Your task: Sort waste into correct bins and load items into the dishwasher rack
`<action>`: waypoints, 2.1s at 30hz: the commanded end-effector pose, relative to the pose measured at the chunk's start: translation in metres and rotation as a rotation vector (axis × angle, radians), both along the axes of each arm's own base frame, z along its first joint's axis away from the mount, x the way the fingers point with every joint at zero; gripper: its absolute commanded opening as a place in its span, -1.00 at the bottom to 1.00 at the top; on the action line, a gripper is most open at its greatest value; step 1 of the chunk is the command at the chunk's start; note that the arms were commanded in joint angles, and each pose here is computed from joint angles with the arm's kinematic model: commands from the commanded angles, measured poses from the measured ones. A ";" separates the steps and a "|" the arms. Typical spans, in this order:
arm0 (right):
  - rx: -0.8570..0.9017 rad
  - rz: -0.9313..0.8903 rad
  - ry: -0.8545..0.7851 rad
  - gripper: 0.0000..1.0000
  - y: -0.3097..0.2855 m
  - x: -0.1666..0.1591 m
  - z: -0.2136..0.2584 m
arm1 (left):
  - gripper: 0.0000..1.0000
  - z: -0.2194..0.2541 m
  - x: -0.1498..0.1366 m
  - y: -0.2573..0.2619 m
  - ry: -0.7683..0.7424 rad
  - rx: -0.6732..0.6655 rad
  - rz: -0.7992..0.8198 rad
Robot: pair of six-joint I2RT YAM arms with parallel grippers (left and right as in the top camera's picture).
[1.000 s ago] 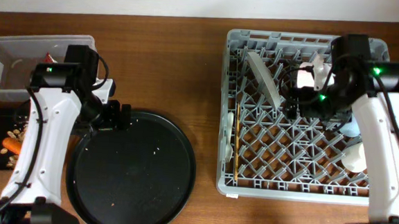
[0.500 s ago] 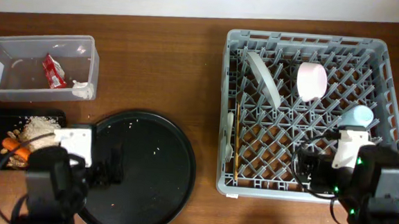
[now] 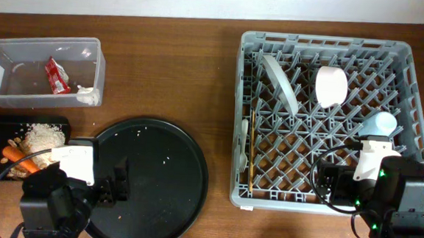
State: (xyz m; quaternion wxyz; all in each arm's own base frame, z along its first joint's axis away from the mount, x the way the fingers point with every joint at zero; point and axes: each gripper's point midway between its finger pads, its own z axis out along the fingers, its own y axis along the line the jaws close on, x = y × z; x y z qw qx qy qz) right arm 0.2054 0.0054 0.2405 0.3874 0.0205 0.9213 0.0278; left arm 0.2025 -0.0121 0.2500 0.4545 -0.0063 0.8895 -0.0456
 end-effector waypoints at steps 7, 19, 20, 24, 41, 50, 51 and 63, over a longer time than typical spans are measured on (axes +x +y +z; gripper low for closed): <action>-0.006 -0.011 -0.397 0.97 -0.001 -0.028 -0.001 | 0.98 -0.002 0.000 0.000 0.001 0.011 -0.007; -0.040 -0.024 -0.763 0.97 -0.005 0.041 -0.068 | 0.98 -0.002 0.000 0.000 0.001 0.011 -0.007; -0.067 -0.009 -0.687 0.97 -0.004 0.040 -0.087 | 0.98 -0.002 0.000 0.000 0.001 0.011 -0.007; -0.113 0.012 -0.695 0.97 -0.004 0.041 -0.085 | 0.99 -0.002 0.000 0.000 0.001 0.011 -0.007; -0.113 0.012 -0.694 0.97 -0.004 0.041 -0.085 | 0.98 -0.003 -0.004 0.002 -0.006 0.016 -0.001; -0.113 0.012 -0.694 0.97 -0.004 0.041 -0.085 | 0.98 -0.055 0.033 -0.003 -0.570 0.019 -0.011; -0.113 0.012 -0.695 0.97 -0.004 0.041 -0.085 | 0.98 -0.051 0.038 0.000 -0.632 0.024 0.008; -0.113 0.012 -0.694 0.97 -0.004 0.041 -0.085 | 0.99 -0.094 0.043 0.002 -0.545 0.034 0.018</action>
